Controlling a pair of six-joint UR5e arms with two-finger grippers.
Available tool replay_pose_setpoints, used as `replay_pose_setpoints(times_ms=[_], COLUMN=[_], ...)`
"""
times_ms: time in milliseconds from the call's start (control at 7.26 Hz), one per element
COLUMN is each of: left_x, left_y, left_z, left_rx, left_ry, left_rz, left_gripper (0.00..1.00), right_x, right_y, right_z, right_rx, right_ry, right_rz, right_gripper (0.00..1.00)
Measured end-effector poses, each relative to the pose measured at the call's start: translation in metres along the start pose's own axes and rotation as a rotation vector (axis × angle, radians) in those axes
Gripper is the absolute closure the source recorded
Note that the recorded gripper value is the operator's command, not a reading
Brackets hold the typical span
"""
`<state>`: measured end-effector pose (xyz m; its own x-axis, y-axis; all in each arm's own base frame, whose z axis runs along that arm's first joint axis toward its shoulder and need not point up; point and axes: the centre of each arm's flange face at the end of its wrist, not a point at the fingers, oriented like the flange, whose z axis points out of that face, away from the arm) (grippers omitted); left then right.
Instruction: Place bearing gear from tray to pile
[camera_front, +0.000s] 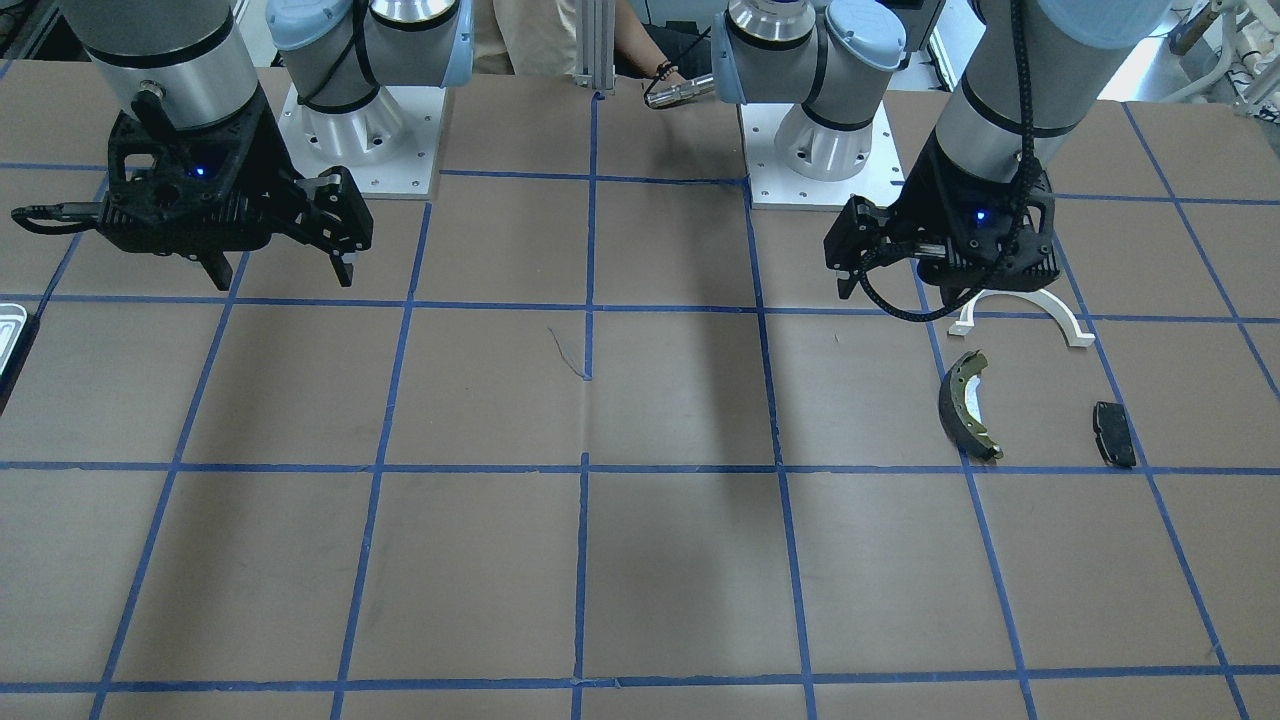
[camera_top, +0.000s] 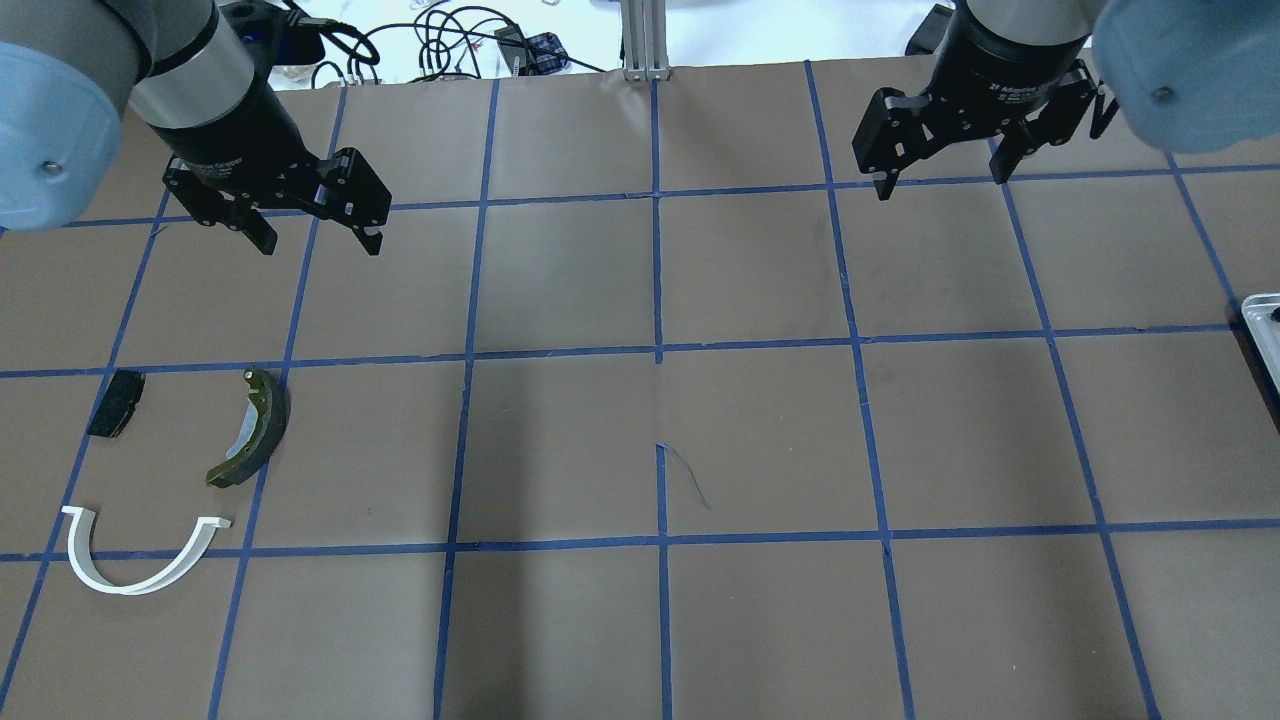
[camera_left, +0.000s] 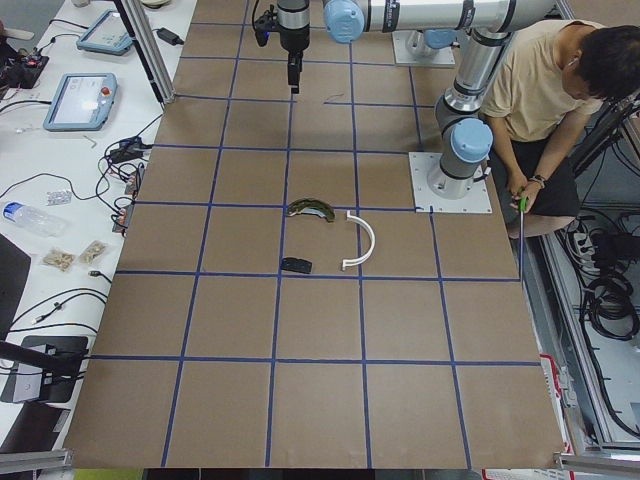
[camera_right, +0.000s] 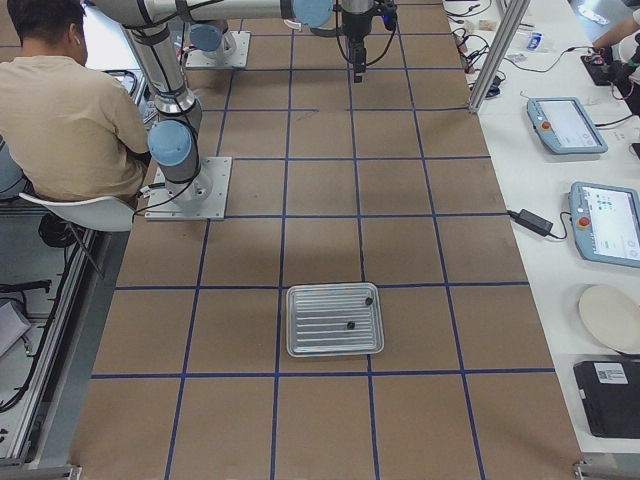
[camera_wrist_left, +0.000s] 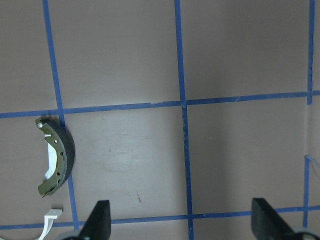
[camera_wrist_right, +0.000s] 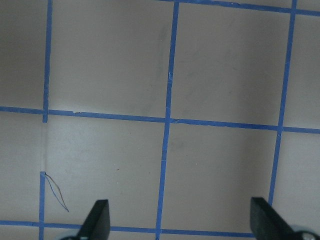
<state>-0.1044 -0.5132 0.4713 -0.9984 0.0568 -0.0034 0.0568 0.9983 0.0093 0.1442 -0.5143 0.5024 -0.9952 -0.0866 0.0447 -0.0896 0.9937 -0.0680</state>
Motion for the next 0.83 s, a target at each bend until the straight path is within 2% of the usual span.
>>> replay_pose_setpoints(times_ms=[551,827], left_x=[0.000,0.000], left_y=[0.005,0.006], left_z=[0.002,0.004], left_rx=[0.002,0.000], left_ry=[-0.001,-0.001], left_rz=[0.005,0.006], left_gripper=[0.00,0.00], right_x=[0.021,0.123], right_y=[0.001,-0.005], right_z=[0.008,0.022], right_rx=[-0.045,-0.083], right_ry=[-0.005,-0.002], right_rz=[0.012,0.124], right_gripper=[0.00,0.00])
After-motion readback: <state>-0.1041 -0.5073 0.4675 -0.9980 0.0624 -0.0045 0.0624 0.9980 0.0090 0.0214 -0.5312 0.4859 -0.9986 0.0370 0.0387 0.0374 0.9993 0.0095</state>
